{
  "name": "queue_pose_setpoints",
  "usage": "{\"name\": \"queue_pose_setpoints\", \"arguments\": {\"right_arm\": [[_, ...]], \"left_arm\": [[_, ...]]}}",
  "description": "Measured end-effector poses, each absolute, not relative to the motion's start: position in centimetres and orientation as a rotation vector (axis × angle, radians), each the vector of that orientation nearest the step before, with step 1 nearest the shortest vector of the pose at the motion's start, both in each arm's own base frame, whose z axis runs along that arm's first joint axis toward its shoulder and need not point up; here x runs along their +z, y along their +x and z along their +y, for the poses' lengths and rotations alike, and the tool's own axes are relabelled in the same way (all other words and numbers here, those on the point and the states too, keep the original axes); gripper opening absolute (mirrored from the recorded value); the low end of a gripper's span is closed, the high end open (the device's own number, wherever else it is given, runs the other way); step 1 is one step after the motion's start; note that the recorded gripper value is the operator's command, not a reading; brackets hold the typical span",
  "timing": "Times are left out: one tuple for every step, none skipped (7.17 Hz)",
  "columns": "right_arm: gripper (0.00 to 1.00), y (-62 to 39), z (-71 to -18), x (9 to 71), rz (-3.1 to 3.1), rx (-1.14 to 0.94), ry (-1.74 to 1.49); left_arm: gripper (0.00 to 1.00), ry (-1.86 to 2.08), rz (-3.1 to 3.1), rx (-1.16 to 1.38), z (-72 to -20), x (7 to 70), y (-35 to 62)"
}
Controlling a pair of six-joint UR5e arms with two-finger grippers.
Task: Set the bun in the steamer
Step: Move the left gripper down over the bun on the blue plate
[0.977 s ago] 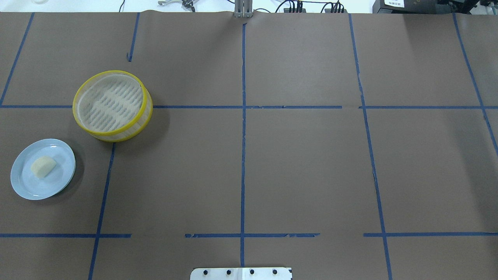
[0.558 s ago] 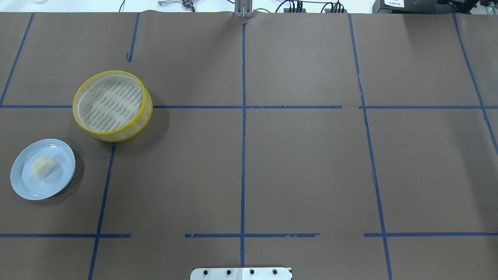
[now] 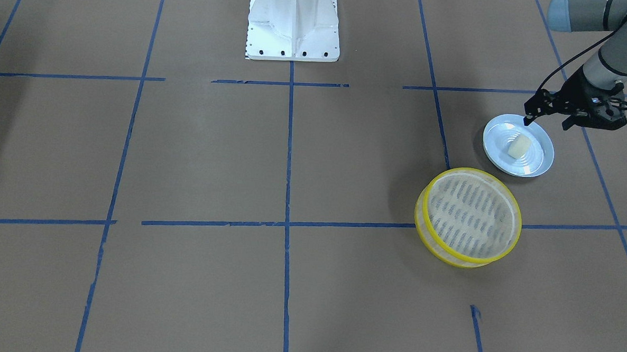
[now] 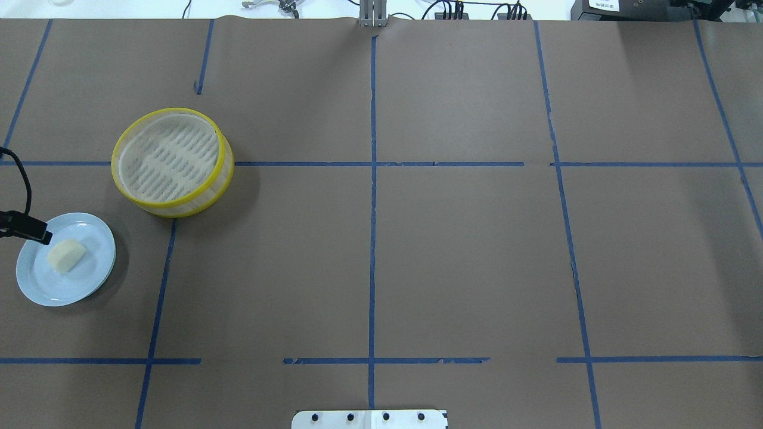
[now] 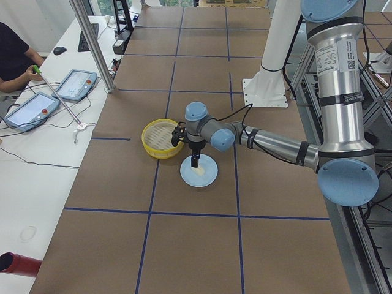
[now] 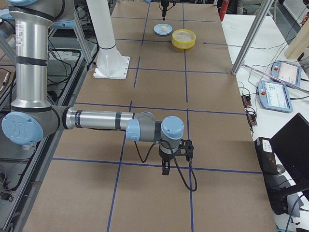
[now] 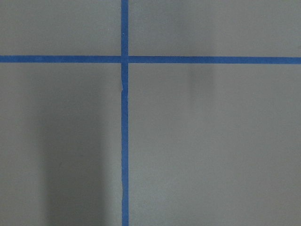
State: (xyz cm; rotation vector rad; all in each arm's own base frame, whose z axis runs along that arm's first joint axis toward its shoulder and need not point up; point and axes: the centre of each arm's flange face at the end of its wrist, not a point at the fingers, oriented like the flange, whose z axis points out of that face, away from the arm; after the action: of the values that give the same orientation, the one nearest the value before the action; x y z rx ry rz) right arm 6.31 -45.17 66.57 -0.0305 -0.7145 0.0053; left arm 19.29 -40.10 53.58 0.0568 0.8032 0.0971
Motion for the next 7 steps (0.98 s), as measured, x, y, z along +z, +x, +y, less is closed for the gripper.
{"name": "queue_pose_setpoints", "arguments": {"right_arm": [[1.0,6.3,-45.2,66.6,-0.715,0.005,-0.031],[1.0,6.3,-45.2,66.6,-0.715,0.005,-0.031],[1.0,6.3,-45.2,66.6,-0.715,0.005,-0.031],[1.0,6.3,-45.2,66.6,-0.715,0.005,-0.03],[1.0,6.3,-45.2,66.6,-0.714,0.005,-0.03],[1.0,6.3,-45.2,66.6,-0.714,0.006,-0.03],[1.0,6.3,-45.2,66.6,-0.714,0.006,-0.03]], "left_arm": [[1.0,0.06,0.798,0.096,-39.6,54.8,20.7],[1.0,0.061,0.792,0.097,-39.4,56.0,21.4],[1.0,0.061,0.788,0.098,-39.4,56.9,21.8],[1.0,0.058,0.785,0.1,-39.4,57.6,22.1],[1.0,0.051,0.78,0.104,-39.4,58.3,22.5],[1.0,0.046,0.779,0.11,-39.5,58.8,23.0],[1.0,0.044,0.78,0.119,-39.7,59.2,23.7]]}}
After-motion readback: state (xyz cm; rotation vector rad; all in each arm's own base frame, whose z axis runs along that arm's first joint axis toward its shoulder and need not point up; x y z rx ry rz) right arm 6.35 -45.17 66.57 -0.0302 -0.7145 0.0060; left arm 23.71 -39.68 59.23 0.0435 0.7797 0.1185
